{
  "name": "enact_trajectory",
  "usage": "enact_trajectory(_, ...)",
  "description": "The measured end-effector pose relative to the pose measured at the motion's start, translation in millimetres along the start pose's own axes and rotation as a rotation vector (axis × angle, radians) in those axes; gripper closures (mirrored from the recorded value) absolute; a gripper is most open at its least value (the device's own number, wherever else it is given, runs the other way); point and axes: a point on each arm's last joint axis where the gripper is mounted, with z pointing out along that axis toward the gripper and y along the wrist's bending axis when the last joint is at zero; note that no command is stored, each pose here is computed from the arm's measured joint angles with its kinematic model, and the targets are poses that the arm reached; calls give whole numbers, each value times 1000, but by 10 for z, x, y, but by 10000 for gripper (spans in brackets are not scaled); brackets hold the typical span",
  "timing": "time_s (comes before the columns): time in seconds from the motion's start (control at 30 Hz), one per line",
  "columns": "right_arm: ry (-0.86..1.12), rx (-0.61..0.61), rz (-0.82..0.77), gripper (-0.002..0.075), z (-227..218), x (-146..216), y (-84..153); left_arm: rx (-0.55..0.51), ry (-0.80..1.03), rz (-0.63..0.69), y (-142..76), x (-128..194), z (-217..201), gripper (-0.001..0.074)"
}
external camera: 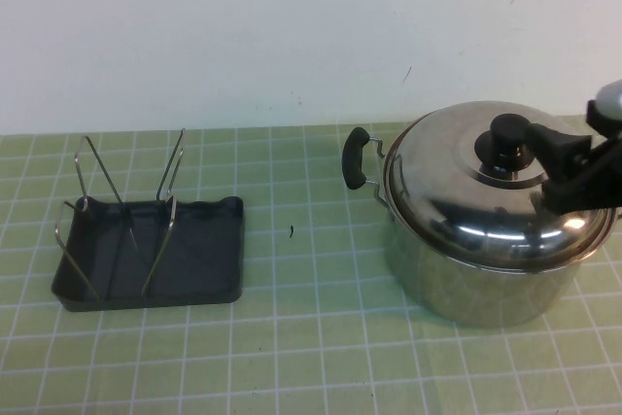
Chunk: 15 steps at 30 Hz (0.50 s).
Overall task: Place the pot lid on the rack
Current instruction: Open the pot
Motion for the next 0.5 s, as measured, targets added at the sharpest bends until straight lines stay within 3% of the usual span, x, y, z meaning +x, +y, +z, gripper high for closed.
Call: enact_trajectory(0.5, 32, -13, 3, 221, 644, 225, 120, 0, 0, 0, 0, 0, 0, 738)
